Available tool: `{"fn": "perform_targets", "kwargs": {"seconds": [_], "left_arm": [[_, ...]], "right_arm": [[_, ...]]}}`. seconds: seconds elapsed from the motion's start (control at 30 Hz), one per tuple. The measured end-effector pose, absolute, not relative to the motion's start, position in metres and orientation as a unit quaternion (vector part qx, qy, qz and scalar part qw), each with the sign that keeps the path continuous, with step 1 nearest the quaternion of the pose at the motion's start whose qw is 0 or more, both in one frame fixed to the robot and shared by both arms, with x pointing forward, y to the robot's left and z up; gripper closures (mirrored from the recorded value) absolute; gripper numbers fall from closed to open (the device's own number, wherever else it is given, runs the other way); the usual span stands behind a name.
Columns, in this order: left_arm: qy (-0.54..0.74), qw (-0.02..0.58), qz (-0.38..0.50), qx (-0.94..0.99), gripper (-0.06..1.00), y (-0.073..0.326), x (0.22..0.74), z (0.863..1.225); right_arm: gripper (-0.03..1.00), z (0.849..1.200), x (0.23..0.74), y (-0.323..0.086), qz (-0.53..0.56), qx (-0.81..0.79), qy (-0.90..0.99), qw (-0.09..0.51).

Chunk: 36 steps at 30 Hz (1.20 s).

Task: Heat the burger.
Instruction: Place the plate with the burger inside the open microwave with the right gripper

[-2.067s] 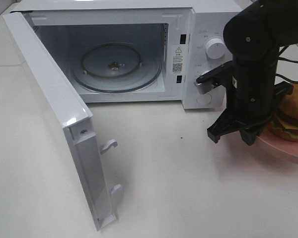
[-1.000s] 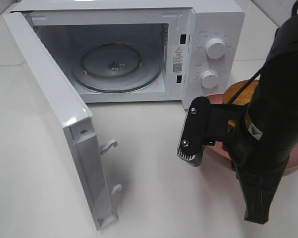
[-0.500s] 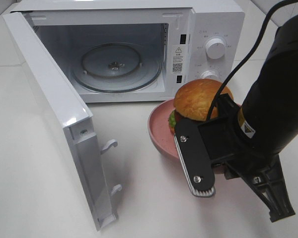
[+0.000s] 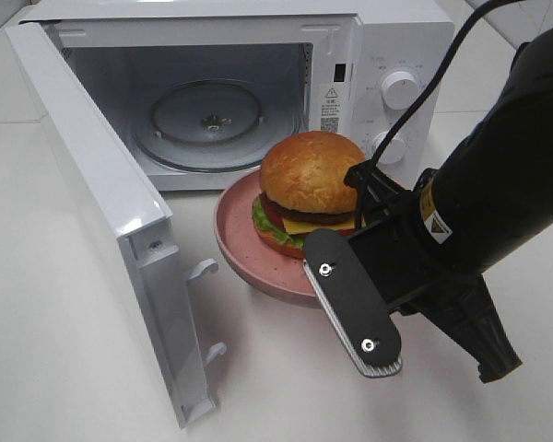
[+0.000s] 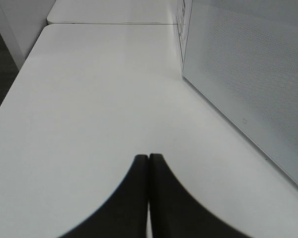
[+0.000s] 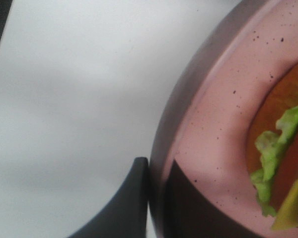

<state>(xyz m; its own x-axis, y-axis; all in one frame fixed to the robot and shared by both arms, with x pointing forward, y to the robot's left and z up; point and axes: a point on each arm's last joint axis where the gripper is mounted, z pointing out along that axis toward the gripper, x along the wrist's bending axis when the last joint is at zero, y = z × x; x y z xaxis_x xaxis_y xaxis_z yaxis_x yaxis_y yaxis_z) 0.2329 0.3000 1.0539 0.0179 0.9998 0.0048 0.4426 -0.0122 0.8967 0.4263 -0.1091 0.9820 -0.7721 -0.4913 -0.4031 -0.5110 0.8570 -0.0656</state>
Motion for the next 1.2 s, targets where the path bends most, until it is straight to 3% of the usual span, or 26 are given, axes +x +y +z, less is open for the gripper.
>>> {"fn": "perform_targets", "kwargs": {"seconds": [0.47, 0.7, 1.2], "left_arm": [[0.594, 0.375, 0.371, 0.607, 0.94, 0.3, 0.233, 1.054], [0.594, 0.375, 0.371, 0.607, 0.94, 0.3, 0.233, 1.054], [0.594, 0.375, 0.371, 0.607, 0.94, 0.3, 0.233, 1.054]], "right_arm": [[0.94, 0.987, 0.435, -0.098, 0.083, -0.326, 0.906, 0.256], [0.94, 0.975, 0.452, -0.108, 0.096, -0.307, 0.919, 0.23], [0.94, 0.976, 0.495, -0.071, 0.11, -0.336, 0.906, 0.233]]}}
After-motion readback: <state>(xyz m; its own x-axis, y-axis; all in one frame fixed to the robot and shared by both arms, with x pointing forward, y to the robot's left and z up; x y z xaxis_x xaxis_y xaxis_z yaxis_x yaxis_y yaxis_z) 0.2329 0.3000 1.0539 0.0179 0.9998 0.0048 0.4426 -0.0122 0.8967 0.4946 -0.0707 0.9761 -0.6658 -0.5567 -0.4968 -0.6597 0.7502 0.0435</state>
